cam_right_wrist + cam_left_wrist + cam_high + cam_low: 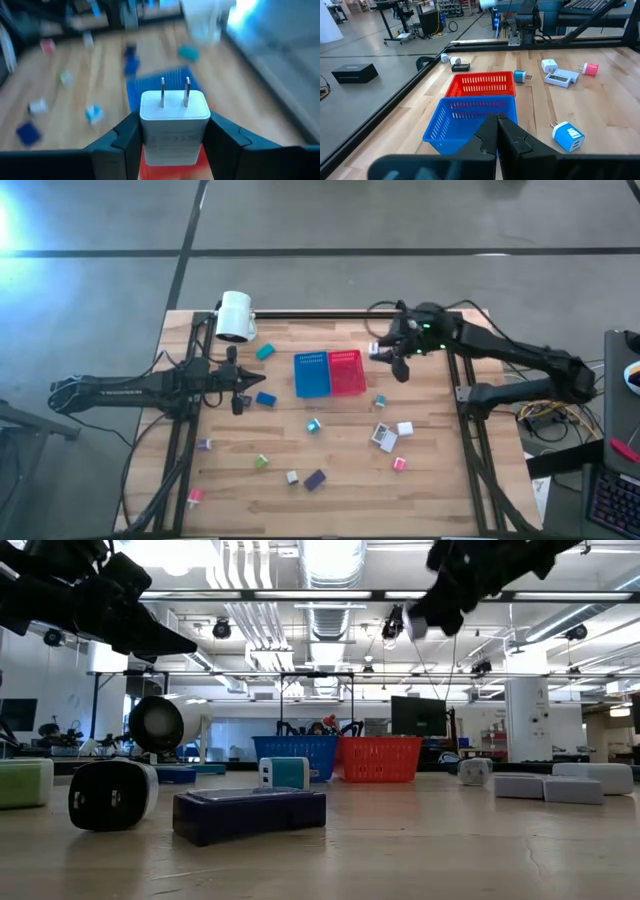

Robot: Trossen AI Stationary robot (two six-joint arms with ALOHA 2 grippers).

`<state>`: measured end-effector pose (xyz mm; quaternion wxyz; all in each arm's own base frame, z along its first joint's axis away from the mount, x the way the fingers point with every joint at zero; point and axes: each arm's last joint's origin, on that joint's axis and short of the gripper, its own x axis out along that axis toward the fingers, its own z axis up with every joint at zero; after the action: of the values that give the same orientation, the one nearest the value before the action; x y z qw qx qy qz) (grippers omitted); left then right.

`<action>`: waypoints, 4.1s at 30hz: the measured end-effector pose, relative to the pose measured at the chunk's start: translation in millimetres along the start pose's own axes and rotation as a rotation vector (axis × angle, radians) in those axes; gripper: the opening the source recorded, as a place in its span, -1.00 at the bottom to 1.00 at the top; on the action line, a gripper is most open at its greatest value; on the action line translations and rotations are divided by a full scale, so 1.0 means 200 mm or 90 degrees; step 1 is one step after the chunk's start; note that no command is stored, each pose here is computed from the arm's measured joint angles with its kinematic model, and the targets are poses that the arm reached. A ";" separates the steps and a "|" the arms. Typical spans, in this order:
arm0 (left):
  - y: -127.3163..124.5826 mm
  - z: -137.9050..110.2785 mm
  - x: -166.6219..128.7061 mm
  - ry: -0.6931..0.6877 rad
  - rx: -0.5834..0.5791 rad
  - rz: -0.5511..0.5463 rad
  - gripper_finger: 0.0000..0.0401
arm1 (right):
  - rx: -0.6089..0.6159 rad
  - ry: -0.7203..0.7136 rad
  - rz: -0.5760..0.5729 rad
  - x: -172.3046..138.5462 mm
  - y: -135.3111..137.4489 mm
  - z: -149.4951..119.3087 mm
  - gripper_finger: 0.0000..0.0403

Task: Pick & Place Office items
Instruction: Put the top white charger adapter into the red bin

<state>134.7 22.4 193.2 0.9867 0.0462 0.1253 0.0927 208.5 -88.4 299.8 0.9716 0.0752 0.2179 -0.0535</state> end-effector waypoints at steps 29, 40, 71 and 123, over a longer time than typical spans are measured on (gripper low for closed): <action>0.00 -0.03 0.00 0.016 -0.004 -0.002 -0.97 | -0.036 -0.412 -0.036 -0.18 0.07 -0.71 -0.22; 0.01 -0.02 0.00 0.000 0.002 0.044 -0.97 | -0.076 -0.452 -0.052 -0.24 0.09 -0.72 -0.22; 0.02 -0.01 0.00 -0.009 -0.006 0.090 -0.97 | 0.022 -0.229 -0.225 -0.07 0.05 -0.54 -0.22; 0.02 0.02 0.00 -0.044 -0.043 0.079 -0.97 | -0.029 0.443 -0.145 0.99 0.02 -0.29 -0.10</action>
<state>134.8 25.8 196.6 0.9838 0.0240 0.0851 0.1561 362.7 -87.7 163.2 0.8287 0.0426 0.5432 -0.1280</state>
